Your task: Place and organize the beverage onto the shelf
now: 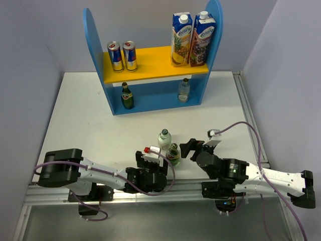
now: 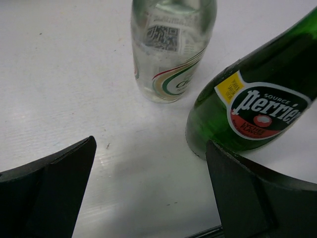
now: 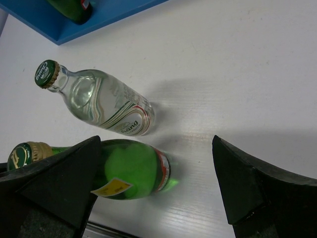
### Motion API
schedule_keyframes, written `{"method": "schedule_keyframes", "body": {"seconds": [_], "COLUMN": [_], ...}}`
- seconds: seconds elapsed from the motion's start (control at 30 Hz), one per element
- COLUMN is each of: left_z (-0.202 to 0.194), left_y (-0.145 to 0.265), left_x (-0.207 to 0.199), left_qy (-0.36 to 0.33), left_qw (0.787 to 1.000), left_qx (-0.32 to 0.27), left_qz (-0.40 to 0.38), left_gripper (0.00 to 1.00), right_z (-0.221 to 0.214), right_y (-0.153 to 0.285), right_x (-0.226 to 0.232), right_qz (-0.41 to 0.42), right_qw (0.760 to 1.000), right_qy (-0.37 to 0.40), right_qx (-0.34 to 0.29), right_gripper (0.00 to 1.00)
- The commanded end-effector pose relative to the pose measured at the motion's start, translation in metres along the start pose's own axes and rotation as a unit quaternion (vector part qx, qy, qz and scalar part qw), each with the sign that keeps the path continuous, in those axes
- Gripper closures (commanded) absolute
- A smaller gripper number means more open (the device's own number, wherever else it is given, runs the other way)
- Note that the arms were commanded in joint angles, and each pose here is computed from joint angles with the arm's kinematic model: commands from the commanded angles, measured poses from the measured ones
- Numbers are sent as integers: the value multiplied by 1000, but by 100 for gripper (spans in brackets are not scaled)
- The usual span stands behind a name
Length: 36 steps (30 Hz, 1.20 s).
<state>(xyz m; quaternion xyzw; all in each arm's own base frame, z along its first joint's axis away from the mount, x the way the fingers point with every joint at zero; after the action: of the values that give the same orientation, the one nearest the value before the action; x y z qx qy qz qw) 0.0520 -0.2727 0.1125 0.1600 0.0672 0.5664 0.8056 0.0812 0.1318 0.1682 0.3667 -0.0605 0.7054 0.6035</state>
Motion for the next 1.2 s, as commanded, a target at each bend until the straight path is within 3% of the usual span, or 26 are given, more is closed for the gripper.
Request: {"method": "schedule_keyframes", "body": {"seconds": [0.0,0.2,0.37,1.17], "left_z": [26,25,16,17], "left_y": [2,14,17,-42], "left_x": [-20,-24,-51,-83], "left_qy": [50,63,44,42], "left_qw": [998,997,997,996], "left_qx": [-31,-32,-31,-62], "left_qz": [-2,-41,-49,-43], "left_gripper": [1,1,1,1], "right_z": [0,0,0,-1], "right_y": [-2,-3,-3,-2], "right_x": [1,2,1,1], "right_qz": [-1,-2,-5,-4], "right_qw": [1000,1000,1000,1000], "right_qy": [-3,2,1,1], "right_qx": [-18,-17,-20,-19], "right_gripper": [0,0,0,0]}}
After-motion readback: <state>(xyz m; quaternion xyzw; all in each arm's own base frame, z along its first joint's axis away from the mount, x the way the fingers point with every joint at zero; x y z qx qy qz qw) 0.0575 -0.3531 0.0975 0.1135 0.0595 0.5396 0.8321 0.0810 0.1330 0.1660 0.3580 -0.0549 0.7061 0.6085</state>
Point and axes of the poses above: each gripper's point midway between its finger pads, its own y axis back along the fingers, its own x axis along the line the jaws close on, z = x × y, the point moved 10 cm from there along y, back along the fingers, and after that the axes turned 12 degrees about -y, right-handed, at the moved point
